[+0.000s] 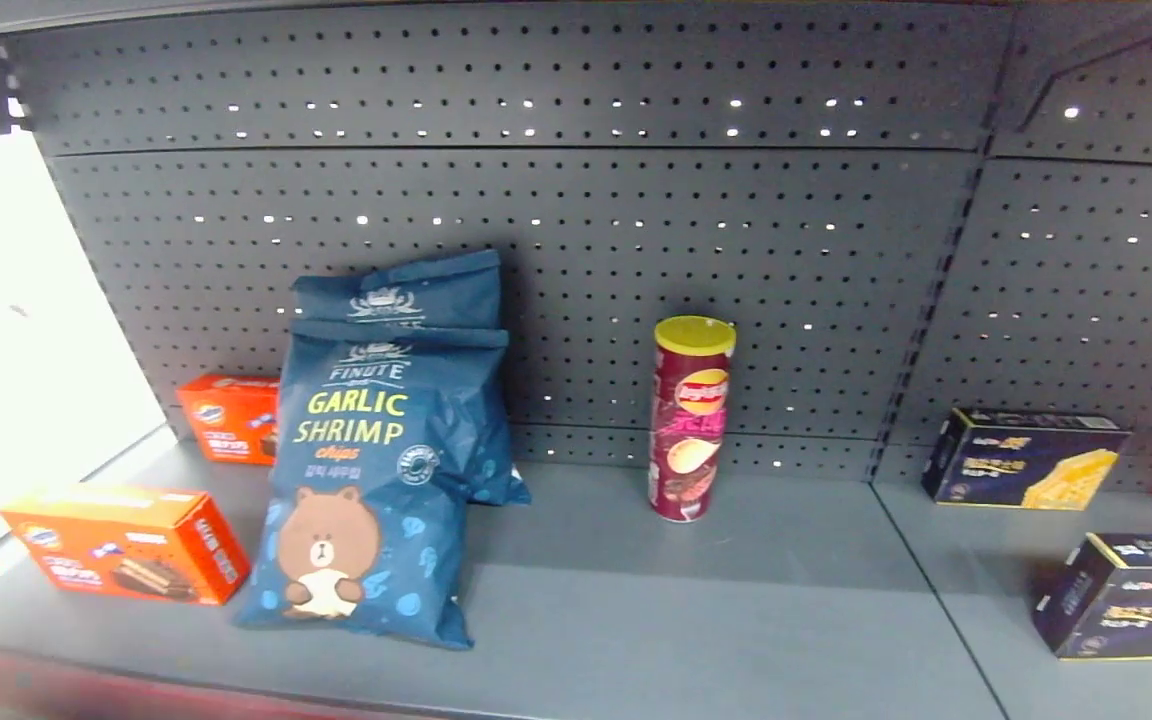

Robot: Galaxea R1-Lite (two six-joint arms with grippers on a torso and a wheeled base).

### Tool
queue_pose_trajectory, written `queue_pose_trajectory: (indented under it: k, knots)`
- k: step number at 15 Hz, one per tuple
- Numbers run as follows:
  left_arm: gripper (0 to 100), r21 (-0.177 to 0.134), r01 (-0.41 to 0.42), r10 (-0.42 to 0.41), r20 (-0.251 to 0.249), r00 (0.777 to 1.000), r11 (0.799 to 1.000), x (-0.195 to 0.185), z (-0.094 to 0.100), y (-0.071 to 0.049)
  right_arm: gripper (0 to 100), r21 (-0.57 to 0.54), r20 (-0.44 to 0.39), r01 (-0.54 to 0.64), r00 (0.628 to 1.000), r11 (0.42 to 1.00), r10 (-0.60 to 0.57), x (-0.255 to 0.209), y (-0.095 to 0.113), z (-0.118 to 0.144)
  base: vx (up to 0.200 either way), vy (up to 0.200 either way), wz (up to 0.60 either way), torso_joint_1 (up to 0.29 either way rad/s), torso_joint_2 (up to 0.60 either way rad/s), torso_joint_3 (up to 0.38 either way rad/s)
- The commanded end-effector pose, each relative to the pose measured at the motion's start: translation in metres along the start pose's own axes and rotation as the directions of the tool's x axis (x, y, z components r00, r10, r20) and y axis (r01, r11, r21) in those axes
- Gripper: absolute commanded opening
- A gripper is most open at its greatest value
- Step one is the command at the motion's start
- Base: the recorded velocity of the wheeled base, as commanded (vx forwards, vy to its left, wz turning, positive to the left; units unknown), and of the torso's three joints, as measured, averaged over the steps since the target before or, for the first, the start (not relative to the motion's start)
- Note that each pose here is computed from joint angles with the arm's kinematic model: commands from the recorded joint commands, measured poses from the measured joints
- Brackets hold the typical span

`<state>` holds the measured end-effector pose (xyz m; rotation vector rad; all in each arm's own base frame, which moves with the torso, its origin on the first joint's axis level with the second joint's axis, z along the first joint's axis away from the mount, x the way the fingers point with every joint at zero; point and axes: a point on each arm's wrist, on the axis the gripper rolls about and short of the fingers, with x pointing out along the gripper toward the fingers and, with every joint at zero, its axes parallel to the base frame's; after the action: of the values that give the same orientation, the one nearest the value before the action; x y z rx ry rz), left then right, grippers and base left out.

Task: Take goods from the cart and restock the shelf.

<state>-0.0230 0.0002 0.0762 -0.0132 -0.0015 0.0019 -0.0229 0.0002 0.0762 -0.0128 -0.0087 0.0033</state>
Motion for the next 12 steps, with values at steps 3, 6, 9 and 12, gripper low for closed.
queue_pose_trajectory:
  k: [3,6,9,12]
  knots:
    - [100,-0.001,-0.001,0.001,0.002,1.0,1.0,0.0,0.0001,0.0,100,0.001,-0.001,-0.001,1.0,1.0,0.001,0.0001,0.0,0.0001,0.0,0.0,0.6,-0.001,0.0,0.006]
    - [100,-0.001,0.0,0.0,0.003,1.0,1.0,-0.0001,0.0005,0.0,100,0.001,-0.001,-0.001,1.0,1.0,0.001,0.0001,0.0,0.0001,0.0,0.0,0.6,0.001,0.0,0.002]
    - [100,-0.001,0.0,0.0,0.002,1.0,1.0,0.0,0.0001,0.0,100,0.001,-0.001,-0.001,1.0,1.0,0.001,0.0001,0.0,0.0001,0.0,0.0,0.6,0.002,0.0,0.002]
    - [100,-0.001,0.0,0.0,0.002,1.0,1.0,0.0,0.0001,0.0,100,0.001,-0.001,-0.001,1.0,1.0,0.001,0.0001,0.0,0.0001,0.0,0.0,0.6,0.002,0.0,0.001]
